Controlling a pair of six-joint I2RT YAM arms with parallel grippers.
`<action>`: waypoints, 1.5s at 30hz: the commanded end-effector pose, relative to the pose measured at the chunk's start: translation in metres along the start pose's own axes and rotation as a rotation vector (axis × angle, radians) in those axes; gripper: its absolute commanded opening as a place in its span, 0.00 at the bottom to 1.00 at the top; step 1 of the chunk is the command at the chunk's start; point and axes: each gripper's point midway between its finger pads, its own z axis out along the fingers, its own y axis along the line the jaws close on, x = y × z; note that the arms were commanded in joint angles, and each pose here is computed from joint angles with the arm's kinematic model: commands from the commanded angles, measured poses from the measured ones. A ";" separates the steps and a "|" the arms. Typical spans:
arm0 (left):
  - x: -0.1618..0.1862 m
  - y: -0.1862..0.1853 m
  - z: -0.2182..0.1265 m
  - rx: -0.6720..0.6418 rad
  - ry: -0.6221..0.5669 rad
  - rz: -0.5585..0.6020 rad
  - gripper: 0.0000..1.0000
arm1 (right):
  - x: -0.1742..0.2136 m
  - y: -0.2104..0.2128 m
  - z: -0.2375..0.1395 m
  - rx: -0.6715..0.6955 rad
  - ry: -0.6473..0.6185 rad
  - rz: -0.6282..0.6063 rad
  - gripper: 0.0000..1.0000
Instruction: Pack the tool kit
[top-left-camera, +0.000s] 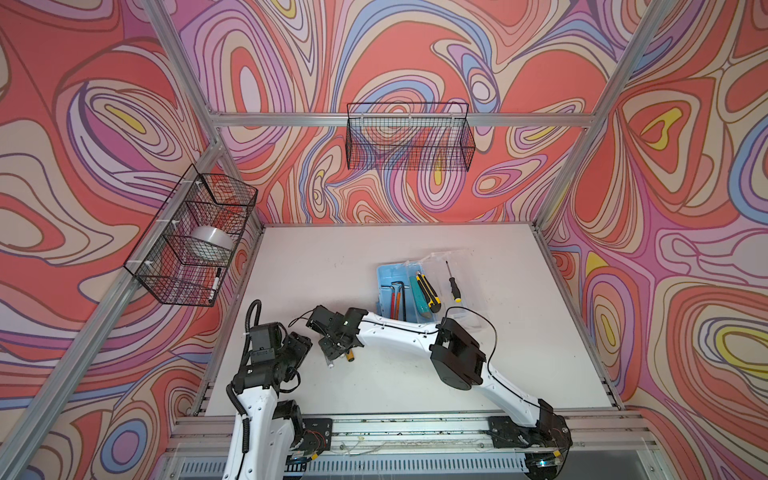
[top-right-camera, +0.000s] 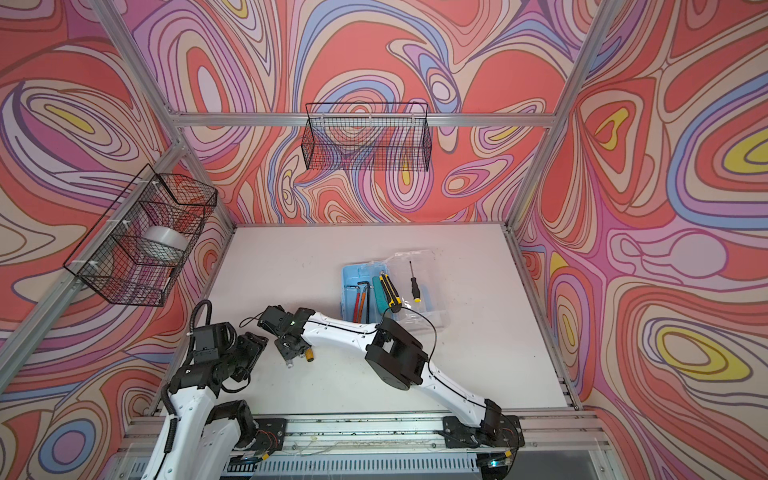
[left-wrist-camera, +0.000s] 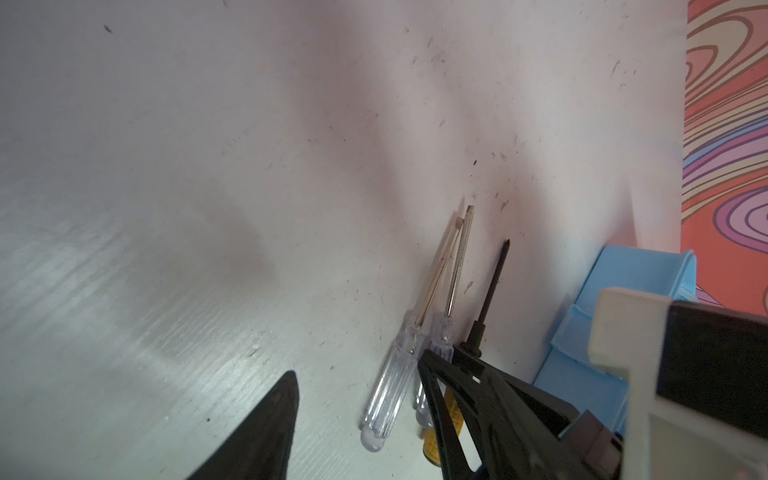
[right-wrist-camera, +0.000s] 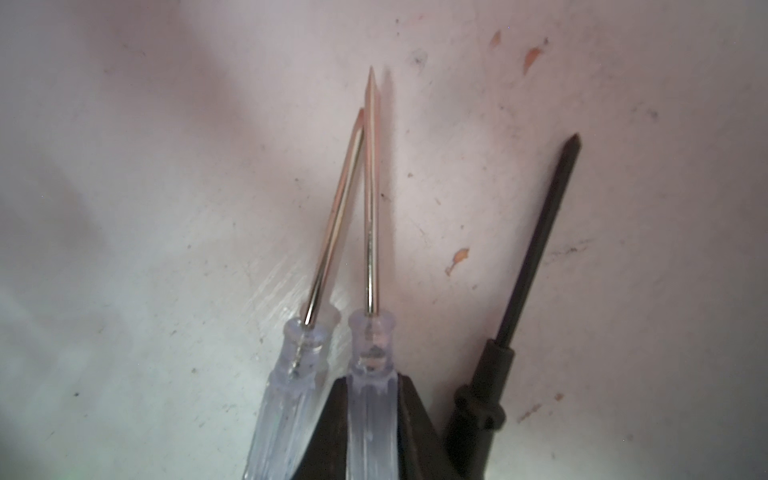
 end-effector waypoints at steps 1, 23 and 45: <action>-0.004 -0.002 -0.003 0.000 -0.015 -0.005 0.68 | -0.027 -0.001 -0.042 -0.005 -0.106 0.009 0.00; -0.011 -0.022 -0.002 0.061 -0.016 0.097 0.66 | -0.008 -0.253 -0.233 0.295 -0.342 0.393 0.00; 0.001 -0.015 0.029 -0.040 0.046 0.213 0.64 | 0.045 -0.336 -0.209 0.385 -0.224 0.537 0.00</action>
